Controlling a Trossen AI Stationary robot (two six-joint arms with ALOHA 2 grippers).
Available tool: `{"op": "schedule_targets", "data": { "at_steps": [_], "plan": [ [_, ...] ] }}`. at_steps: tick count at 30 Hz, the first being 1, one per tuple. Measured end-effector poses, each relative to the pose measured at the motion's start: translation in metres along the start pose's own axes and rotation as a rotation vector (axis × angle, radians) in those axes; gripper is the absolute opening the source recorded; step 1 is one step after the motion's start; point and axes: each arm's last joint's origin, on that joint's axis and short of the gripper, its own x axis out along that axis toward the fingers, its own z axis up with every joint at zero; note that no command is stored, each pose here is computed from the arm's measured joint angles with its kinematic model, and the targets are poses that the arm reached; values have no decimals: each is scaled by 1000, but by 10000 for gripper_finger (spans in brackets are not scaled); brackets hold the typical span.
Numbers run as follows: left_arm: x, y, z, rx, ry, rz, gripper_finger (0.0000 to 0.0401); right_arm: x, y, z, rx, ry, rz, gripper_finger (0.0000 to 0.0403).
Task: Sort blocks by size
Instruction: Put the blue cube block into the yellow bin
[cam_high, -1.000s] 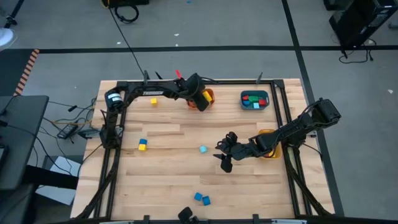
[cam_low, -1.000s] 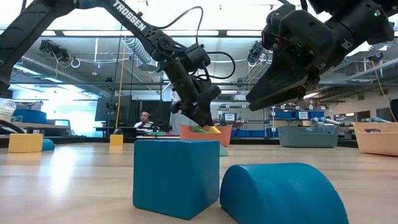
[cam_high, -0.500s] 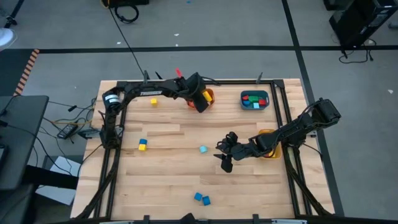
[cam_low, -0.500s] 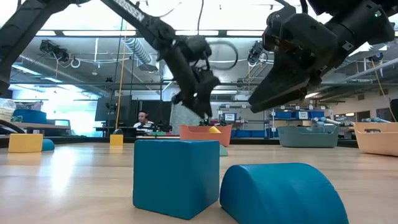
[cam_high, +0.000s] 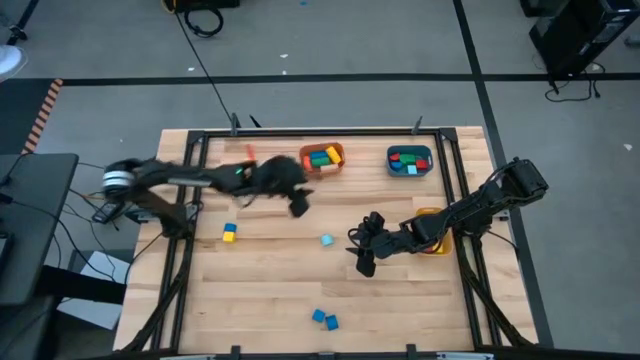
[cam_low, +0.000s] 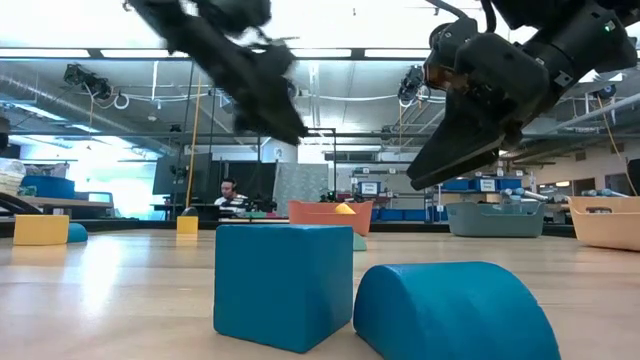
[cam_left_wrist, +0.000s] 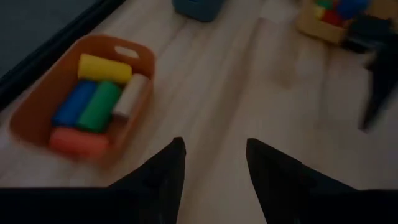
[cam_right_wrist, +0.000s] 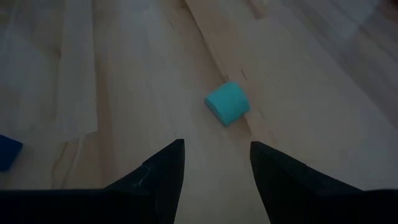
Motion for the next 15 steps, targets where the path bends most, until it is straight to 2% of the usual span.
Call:
{"op": "schedule_targets", "data": {
  "at_steps": [8,15],
  "plan": [
    [-77,-32,-77,-28,-153,5,177,0,0,-1,74,3,-1,197],
    [-97,-52,-111,-1,-130,-128,177,0,3,-2,98,0,8,191]
  ]
}}
